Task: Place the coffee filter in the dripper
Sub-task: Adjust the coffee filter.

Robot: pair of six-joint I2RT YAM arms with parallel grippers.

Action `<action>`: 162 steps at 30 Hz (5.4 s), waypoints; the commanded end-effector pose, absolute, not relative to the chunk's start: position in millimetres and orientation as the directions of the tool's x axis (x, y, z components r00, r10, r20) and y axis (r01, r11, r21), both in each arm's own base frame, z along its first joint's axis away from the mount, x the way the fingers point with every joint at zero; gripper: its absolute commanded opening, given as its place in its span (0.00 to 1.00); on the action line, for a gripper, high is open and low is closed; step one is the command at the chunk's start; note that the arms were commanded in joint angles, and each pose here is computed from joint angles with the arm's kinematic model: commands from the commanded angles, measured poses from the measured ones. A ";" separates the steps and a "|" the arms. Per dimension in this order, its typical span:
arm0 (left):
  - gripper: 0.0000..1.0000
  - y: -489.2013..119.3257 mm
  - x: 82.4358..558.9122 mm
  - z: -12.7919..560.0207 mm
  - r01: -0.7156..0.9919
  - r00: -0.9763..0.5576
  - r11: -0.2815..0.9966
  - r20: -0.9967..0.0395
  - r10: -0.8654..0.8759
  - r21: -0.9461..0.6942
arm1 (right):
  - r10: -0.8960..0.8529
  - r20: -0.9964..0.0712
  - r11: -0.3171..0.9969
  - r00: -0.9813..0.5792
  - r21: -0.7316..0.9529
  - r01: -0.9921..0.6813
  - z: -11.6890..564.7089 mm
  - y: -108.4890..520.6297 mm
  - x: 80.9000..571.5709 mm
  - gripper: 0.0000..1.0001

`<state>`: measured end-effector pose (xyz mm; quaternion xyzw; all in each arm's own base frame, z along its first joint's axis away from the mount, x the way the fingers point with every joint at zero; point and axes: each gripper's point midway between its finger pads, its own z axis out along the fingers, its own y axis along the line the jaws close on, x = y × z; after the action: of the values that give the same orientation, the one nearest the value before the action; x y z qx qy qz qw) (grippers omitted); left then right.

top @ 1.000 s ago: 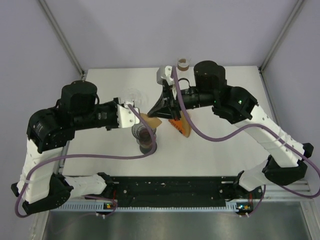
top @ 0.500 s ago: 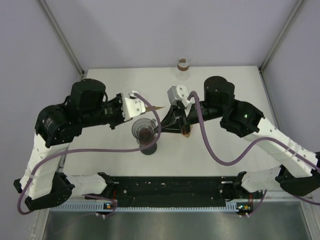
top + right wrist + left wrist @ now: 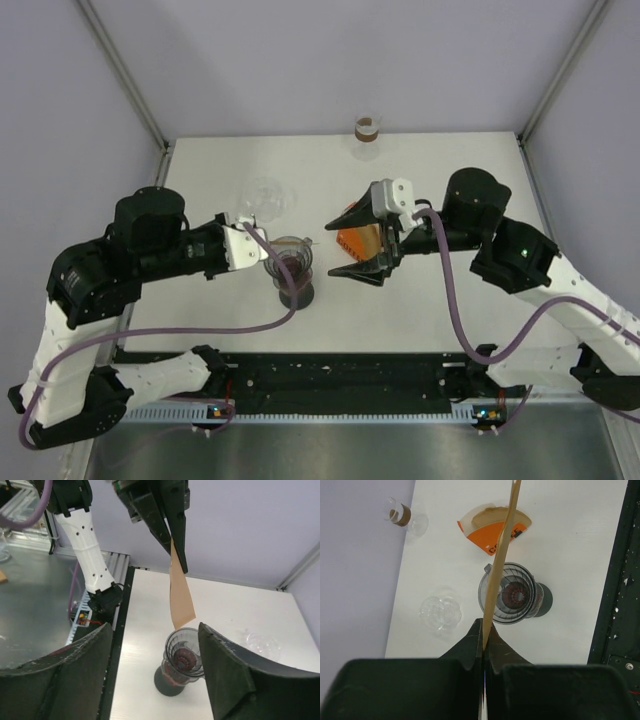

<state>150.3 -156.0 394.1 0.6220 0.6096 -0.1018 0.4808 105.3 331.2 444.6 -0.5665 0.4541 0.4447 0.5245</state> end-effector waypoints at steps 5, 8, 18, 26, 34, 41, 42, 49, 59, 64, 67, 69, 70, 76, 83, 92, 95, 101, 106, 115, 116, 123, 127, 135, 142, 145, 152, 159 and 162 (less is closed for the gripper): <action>0.00 -181.2 140.5 429.6 0.861 0.307 0.222 -0.816 0.489 0.458 | 0.006 -0.960 -0.070 0.279 -0.279 -0.958 442.1 346.7 107.6 0.77; 0.00 -185.5 134.9 429.7 0.879 0.293 0.212 -0.836 0.464 0.426 | 0.051 -0.959 -0.079 0.277 -0.280 -0.957 447.8 360.5 111.5 0.77; 0.00 -194.7 116.9 439.0 0.920 0.246 0.202 -0.897 0.367 0.335 | 0.093 -0.964 -0.178 0.250 -0.263 -0.948 449.0 379.0 104.3 0.00; 0.85 -201.1 93.5 452.2 0.962 0.168 0.165 -0.948 0.271 0.218 | -0.028 -0.947 -0.230 0.320 -0.305 -0.924 409.9 358.3 96.1 0.00; 0.61 -219.8 103.6 465.0 0.978 0.050 0.187 -0.971 0.235 0.095 | -0.064 -0.948 -0.315 0.312 -0.278 -0.907 404.8 369.3 93.1 0.00; 0.61 -231.3 103.3 476.6 0.985 -0.025 0.175 -0.980 0.195 0.009 | -0.073 -0.943 -0.299 0.324 -0.289 -0.910 403.8 365.6 94.9 0.00; 0.55 -232.3 103.8 477.3 0.984 -0.035 0.177 -0.981 0.191 -0.001 | -0.073 -0.944 -0.300 0.322 -0.287 -0.910 403.8 365.5 94.6 0.00; 0.18 -239.8 96.3 476.3 0.992 -0.063 0.118 -0.982 0.177 -0.043 | -0.083 -0.942 -0.283 0.325 -0.291 -0.914 402.5 364.8 97.2 0.00; 0.00 -232.4 93.6 480.5 0.993 -0.031 0.119 -0.983 0.179 -0.009 | -0.086 -0.939 -0.268 0.334 -0.301 -0.915 403.0 361.6 98.5 0.00; 0.00 -230.2 99.1 475.7 0.989 -0.024 0.150 -0.981 0.194 0.006 | -0.088 -0.939 -0.266 0.333 -0.300 -0.916 403.7 361.3 98.5 0.00; 0.00 -230.7 102.7 476.8 0.986 -0.026 0.166 -0.981 0.191 0.006 | -0.085 -0.940 -0.275 0.331 -0.298 -0.914 403.6 362.3 97.3 0.00; 0.00 -230.6 104.3 482.1 0.984 -0.027 0.179 -0.984 0.178 0.006 | -0.086 -0.941 -0.279 0.328 -0.293 -0.914 402.9 363.6 97.3 0.00; 0.00 -230.8 107.1 483.9 0.981 -0.027 0.193 -0.984 0.174 0.007 | -0.087 -0.941 -0.278 0.327 -0.292 -0.915 402.4 363.8 98.1 0.00; 0.00 -232.3 115.6 486.6 0.973 -0.033 0.229 -0.985 0.167 0.007 | -0.090 -0.941 -0.280 0.327 -0.292 -0.915 400.9 365.3 99.1 0.00; 0.00 -233.7 116.9 482.0 0.974 -0.031 0.226 -0.983 0.181 0.011 | -0.097 -0.940 -0.271 0.326 -0.291 -0.918 399.9 365.2 100.8 0.00; 0.00 -233.6 81.8 477.1 0.998 -0.027 0.052 -0.982 0.185 -0.017 | -0.128 -0.940 -0.219 0.316 -0.284 -0.933 398.3 368.5 111.7 0.00; 0.00 -233.4 82.5 474.1 0.998 -0.030 0.056 -0.981 0.192 -0.020 | -0.123 -0.941 -0.219 0.316 -0.285 -0.933 400.5 369.3 111.8 0.00; 0.00 -232.8 99.4 474.9 0.990 -0.025 0.142 -0.980 0.196 0.003 | -0.117 -0.941 -0.228 0.317 -0.285 -0.931 400.8 367.9 109.6 0.00; 0.11 -231.3 108.9 479.1 0.982 0.003 0.186 -0.980 0.200 0.041 | -0.119 -0.941 -0.229 0.316 -0.283 -0.931 399.8 367.4 109.6 0.00; 0.38 -230.4 115.3 485.3 0.974 0.032 0.213 -0.979 0.202 0.076 | -0.121 -0.942 -0.236 0.313 -0.279 -0.931 398.1 368.1 108.3 0.00; 0.37 -230.1 116.5 485.5 0.972 0.038 0.218 -0.978 0.205 0.083 | -0.122 -0.942 -0.234 0.313 -0.280 -0.931 397.9 367.8 108.3 0.00; 0.40 -234.1 104.0 475.7 0.988 0.024 0.143 -0.972 0.235 0.058 | -0.122 -0.943 -0.232 0.308 -0.275 -0.933 398.4 367.2 108.4 0.00; 0.43 -234.9 95.3 470.0 0.995 0.014 0.095 -0.969 0.245 0.038 | -0.123 -0.943 -0.229 0.310 -0.277 -0.933 399.0 366.6 108.1 0.00; 0.10 -234.8 101.2 479.3 0.990 0.006 0.139 -0.975 0.221 0.037 | -0.122 -0.944 -0.233 0.307 -0.273 -0.933 398.7 367.0 108.0 0.00; 0.00 -236.7 110.5 478.5 0.983 -0.014 0.181 -0.975 0.222 0.027 | -0.120 -0.945 -0.232 0.304 -0.271 -0.934 399.5 365.4 107.2 0.00; 0.00 -236.0 120.7 480.6 0.972 -0.016 0.234 -0.975 0.219 0.036 | -0.123 -0.945 -0.234 0.304 -0.270 -0.934 398.1 365.9 107.0 0.00; 0.00 -233.9 131.6 485.6 0.955 -0.015 0.293 -0.977 0.211 0.049 | -0.125 -0.944 -0.240 0.305 -0.270 -0.932 396.2 367.4 107.3 0.00; 0.00 -234.0 127.0 488.8 0.961 -0.005 0.272 -0.978 0.207 0.052 | -0.123 -0.944 -0.241 0.305 -0.269 -0.932 396.7 367.1 106.4 0.00; 0.00 -235.3 124.1 482.6 0.967 -0.009 0.249 -0.975 0.222 0.048 | -0.124 -0.944 -0.240 0.305 -0.270 -0.933 396.6 367.2 106.7 0.00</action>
<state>128.9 -232.5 472.1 0.4852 0.6268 -0.3560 0.4949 114.4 367.9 377.2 -0.6595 0.4228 0.4235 0.4549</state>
